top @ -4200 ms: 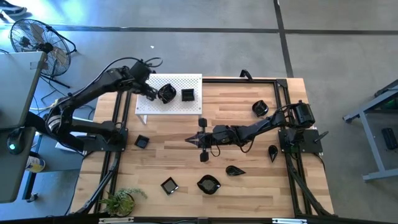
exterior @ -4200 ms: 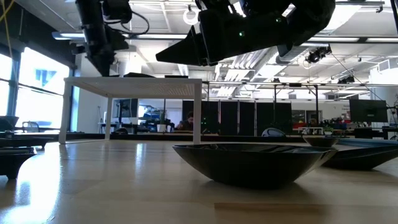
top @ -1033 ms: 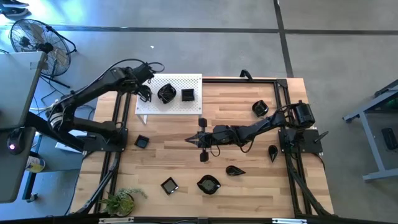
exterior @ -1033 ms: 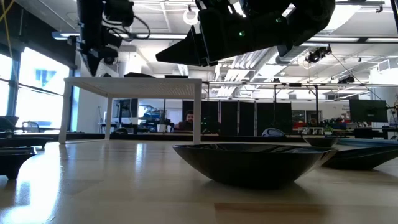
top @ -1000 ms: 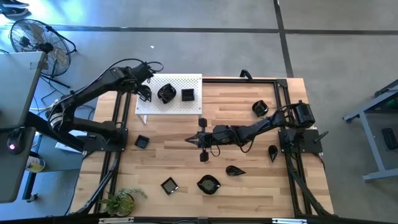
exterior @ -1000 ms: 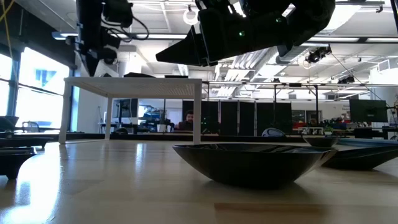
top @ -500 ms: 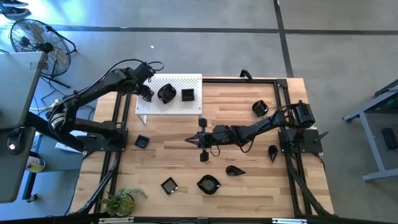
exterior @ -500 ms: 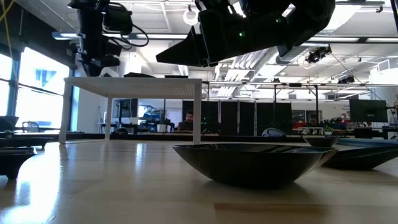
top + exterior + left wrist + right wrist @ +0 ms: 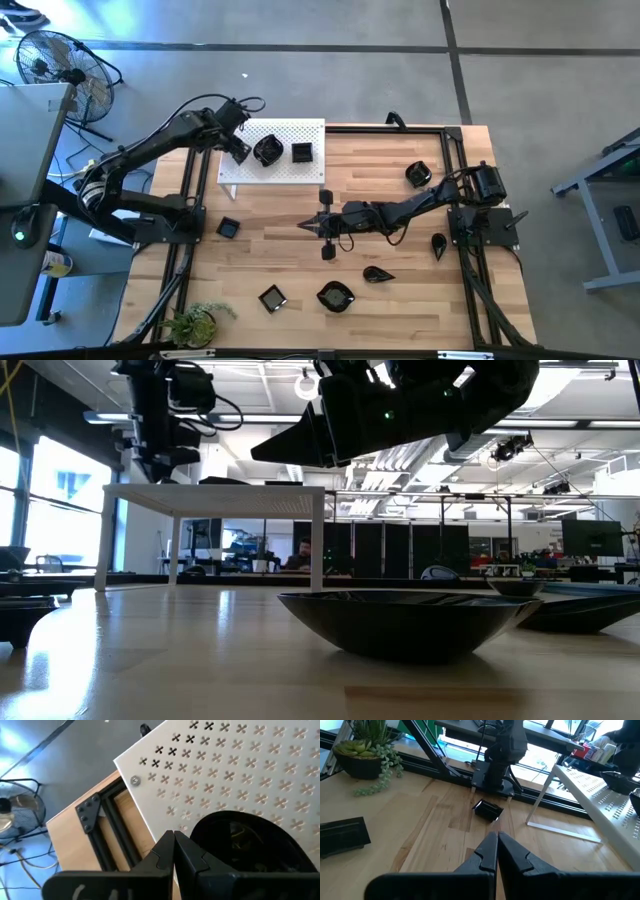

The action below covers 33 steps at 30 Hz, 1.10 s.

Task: Pick & Place Mini shaped plates
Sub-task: Stack the drop-shaped plate on top of the drop-shaped plate on the shelf, then stack the leaf-shaped plate on top of the leaf-shaped plate on the shelf

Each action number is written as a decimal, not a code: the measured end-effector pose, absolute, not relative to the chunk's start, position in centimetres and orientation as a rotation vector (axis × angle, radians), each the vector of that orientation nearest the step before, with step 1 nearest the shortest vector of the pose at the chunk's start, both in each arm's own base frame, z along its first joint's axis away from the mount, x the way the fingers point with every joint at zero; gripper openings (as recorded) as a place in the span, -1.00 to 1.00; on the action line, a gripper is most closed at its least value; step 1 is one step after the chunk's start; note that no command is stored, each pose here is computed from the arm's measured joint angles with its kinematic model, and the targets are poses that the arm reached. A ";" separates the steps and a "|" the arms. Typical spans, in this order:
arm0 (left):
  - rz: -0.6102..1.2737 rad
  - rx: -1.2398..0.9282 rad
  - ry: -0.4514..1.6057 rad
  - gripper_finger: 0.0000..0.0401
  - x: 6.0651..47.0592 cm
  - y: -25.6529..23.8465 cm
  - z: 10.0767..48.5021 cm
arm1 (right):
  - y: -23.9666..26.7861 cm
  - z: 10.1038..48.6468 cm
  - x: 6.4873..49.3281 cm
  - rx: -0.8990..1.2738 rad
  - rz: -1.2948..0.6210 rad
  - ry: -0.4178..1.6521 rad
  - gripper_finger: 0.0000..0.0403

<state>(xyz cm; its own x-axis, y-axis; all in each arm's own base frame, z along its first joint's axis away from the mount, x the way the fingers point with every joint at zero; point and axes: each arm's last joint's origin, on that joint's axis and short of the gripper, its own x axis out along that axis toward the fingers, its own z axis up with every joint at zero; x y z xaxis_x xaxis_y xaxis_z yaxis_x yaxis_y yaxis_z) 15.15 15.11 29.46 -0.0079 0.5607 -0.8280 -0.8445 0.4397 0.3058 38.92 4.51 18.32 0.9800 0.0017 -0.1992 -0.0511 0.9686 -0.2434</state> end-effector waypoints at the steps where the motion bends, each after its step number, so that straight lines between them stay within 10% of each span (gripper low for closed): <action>1: 1.138 -0.322 1.104 -1.00 15.1 15.1 29.5 | 4.5 18.3 38.9 -0.251 0.027 0.200 -0.99; 19: 0.978 -0.239 0.652 -1.00 13.0 11.9 33.9 | 4.1 18.1 38.9 -0.254 -0.049 0.234 -0.99; 33: 0.490 -0.002 0.177 -1.00 15.4 6.0 26.6 | 3.2 21.2 36.4 -0.160 -0.161 0.383 -0.99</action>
